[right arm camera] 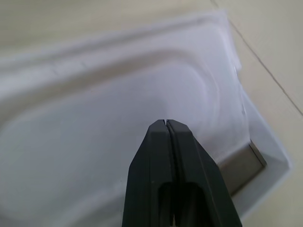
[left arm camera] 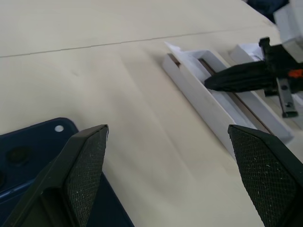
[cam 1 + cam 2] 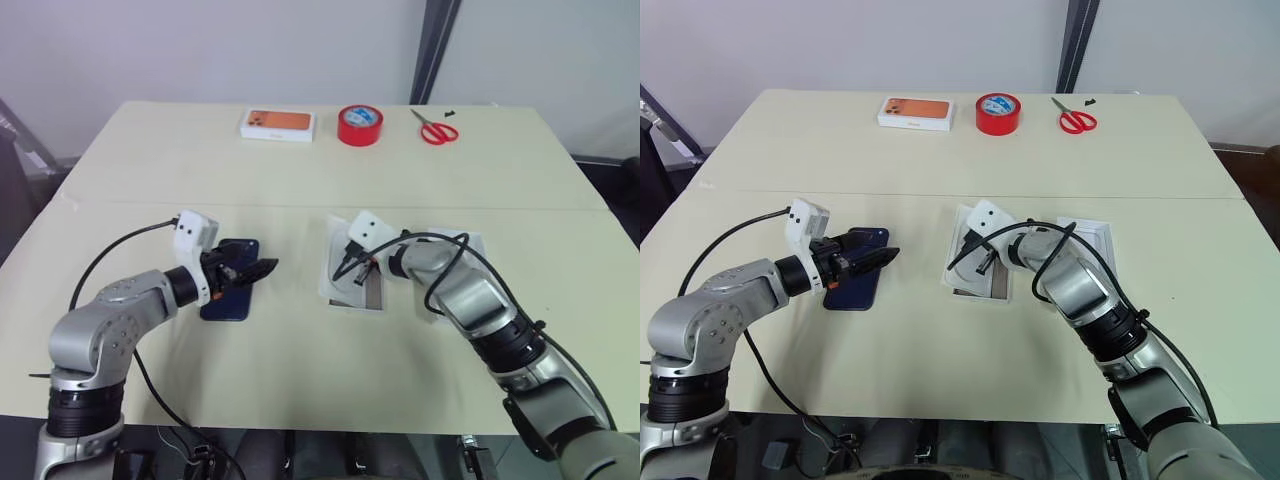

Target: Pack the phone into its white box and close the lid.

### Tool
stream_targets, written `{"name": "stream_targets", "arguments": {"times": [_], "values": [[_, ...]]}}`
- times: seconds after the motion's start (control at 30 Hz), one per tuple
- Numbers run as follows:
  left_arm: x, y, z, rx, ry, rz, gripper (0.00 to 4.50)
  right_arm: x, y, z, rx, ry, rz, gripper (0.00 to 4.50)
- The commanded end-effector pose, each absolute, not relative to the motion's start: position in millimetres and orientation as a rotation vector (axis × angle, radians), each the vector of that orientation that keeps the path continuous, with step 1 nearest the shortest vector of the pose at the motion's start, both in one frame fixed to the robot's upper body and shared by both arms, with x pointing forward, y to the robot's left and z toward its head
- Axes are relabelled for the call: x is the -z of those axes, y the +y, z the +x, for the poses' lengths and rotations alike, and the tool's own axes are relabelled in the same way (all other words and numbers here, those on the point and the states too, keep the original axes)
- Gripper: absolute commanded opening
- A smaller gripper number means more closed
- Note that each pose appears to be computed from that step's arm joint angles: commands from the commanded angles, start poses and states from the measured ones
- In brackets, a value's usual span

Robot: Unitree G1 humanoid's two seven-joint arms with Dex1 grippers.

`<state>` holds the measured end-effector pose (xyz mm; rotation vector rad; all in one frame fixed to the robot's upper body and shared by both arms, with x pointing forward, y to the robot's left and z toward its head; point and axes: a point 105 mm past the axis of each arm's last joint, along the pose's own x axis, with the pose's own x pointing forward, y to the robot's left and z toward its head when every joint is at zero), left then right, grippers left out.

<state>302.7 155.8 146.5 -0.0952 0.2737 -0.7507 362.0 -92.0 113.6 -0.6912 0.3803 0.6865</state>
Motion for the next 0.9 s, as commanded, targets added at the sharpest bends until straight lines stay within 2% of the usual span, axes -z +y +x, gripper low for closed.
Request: {"name": "stream_targets", "arguments": {"times": [0.03,0.23,0.53,0.73,0.9], "values": [[-152.6,149.2,295.9,0.798,0.229,-0.050,4.25,-126.4,-100.2,362.2,-0.671,0.350,-0.762,0.04],[-149.2,143.9,293.6,0.808,0.228,-0.057,4.25,-127.8,-114.2,361.3,-0.654,0.351,-0.871,0.04],[-148.6,139.0,294.3,0.820,0.228,-0.061,4.25,-149.0,-94.3,350.7,-0.760,0.251,-0.849,0.04],[-146.7,138.4,292.6,0.821,0.231,-0.055,4.25,-139.4,-94.2,353.5,-0.769,0.279,-0.829,0.04],[-146.7,136.1,292.1,0.822,0.228,-0.055,4.25,-131.1,-96.7,370.0,-0.705,0.282,-0.819,0.04]]}}
